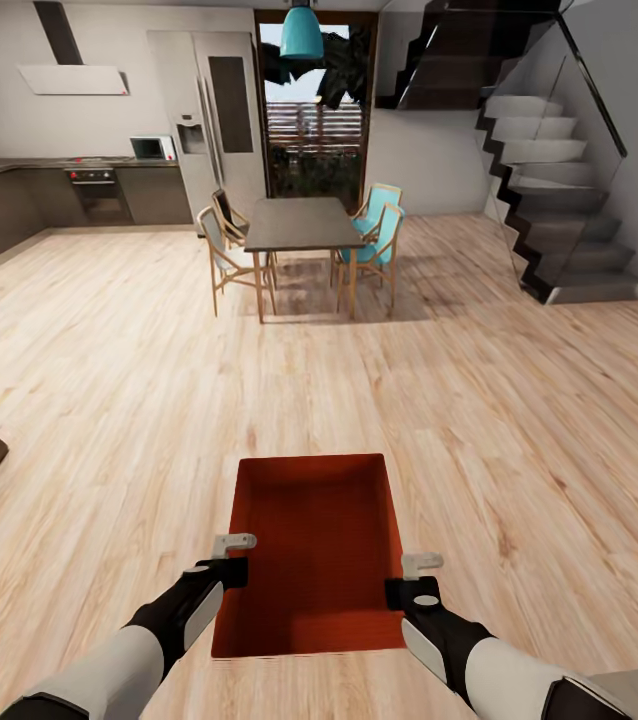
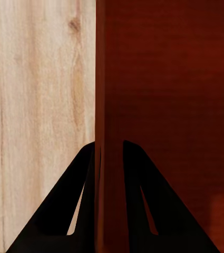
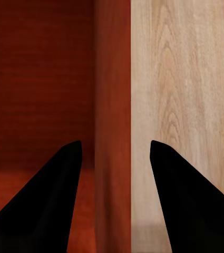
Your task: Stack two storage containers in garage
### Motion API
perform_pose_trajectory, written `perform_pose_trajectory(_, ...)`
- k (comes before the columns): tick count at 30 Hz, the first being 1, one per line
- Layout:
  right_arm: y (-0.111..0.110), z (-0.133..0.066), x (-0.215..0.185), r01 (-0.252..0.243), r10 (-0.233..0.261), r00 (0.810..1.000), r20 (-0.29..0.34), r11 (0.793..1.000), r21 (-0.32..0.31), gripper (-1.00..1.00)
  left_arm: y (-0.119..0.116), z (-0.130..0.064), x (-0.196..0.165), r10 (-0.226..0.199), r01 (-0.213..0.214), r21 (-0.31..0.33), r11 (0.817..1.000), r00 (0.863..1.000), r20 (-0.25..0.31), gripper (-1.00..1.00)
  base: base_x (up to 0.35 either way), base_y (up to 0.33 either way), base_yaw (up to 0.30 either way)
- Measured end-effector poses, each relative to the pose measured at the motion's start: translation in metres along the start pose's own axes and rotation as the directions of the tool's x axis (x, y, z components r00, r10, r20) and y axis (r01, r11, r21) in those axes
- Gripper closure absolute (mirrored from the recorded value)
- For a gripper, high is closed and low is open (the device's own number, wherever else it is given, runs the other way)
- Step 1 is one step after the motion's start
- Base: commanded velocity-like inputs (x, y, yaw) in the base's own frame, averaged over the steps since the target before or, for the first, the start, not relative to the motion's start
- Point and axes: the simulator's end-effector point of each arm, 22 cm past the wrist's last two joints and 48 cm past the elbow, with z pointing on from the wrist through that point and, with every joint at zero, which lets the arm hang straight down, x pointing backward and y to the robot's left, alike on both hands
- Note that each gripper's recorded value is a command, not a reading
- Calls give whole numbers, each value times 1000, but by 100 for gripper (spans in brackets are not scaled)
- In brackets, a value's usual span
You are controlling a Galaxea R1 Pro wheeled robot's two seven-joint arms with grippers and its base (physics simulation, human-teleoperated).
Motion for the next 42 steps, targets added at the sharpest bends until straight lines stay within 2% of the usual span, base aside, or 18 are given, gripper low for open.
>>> perform_pose_trajectory(42, 0, 0, 0, 0, 0, 1000, 0, 1000, 0, 100, 0, 0, 0, 0, 0, 0, 1000, 1000, 0, 100, 324, 0, 0)
